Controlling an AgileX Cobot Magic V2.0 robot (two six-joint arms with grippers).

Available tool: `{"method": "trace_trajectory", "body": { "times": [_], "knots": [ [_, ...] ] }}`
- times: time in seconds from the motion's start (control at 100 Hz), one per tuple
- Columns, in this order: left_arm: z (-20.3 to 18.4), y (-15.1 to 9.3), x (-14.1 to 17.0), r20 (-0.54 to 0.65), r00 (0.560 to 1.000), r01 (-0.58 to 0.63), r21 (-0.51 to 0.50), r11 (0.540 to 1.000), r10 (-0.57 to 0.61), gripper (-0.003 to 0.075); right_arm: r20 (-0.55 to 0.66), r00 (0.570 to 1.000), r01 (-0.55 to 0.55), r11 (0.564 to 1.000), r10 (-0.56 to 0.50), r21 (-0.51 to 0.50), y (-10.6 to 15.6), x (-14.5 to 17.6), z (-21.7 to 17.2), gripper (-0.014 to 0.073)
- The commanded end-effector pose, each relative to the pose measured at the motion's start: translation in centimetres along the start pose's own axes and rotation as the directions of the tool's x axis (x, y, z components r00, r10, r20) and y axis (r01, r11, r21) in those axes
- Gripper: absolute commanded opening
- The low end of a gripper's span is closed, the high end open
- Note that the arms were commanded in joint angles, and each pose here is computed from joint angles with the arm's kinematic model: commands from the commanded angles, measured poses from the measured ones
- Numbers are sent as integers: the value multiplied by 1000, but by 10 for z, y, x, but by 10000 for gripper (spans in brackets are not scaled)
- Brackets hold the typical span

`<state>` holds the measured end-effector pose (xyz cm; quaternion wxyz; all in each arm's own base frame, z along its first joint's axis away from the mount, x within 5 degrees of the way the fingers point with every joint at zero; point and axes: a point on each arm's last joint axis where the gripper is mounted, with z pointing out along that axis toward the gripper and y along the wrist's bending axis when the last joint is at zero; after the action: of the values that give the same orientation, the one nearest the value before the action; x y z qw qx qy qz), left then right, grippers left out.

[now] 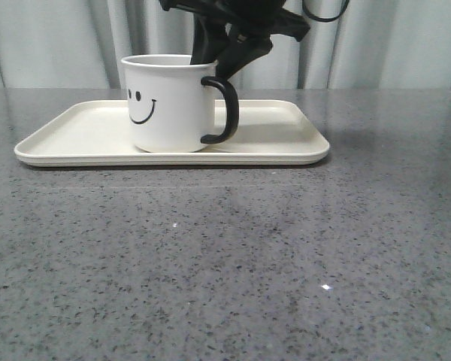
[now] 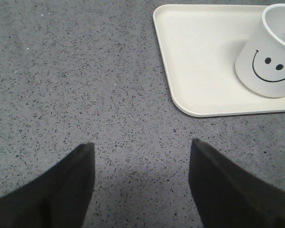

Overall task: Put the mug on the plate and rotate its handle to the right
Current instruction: 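Grip the mug rim with the right gripper and rotate the handle outward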

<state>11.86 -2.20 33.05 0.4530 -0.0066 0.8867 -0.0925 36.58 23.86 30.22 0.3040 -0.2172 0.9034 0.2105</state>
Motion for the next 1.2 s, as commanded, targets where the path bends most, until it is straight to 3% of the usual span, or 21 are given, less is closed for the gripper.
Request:
{"method": "trace_trajectory", "body": {
  "times": [0.0,0.25,0.39,0.56,0.74,0.87,1.04,1.19],
  "knots": [
    [-6,-3,-13,94,995,11,19,1000,-13,430,125,992,17,1000,-15,-15,10,-19,-29,169],
    [-6,-3,-13,94,995,11,19,1000,-13,430,163,986,27,1000,-24,-14,11,-25,-33,-72],
    [-6,-3,-13,94,995,11,19,1000,-13,430,179,982,67,998,-63,-19,16,-34,-44,-64],
    [-6,-3,-13,94,995,11,19,1000,-13,430,167,963,218,976,-211,-24,26,-48,-69,-64],
    [-6,-3,-13,94,995,11,19,1000,-13,430,164,904,403,915,-396,-15,34,-56,-90,-61],
    [-6,-3,-13,94,995,11,19,1000,-13,430,165,866,485,874,-473,-41,35,-58,-93,-61],
    [-6,-3,-13,98,995,11,20,1000,-13,430,121,859,512,840,-498,-178,29,-58,-79,-61],
    [-6,-3,-13,98,995,11,20,1000,-13,430,75,855,517,830,-513,-212,22,-60,-63,-61]
  ]
}}
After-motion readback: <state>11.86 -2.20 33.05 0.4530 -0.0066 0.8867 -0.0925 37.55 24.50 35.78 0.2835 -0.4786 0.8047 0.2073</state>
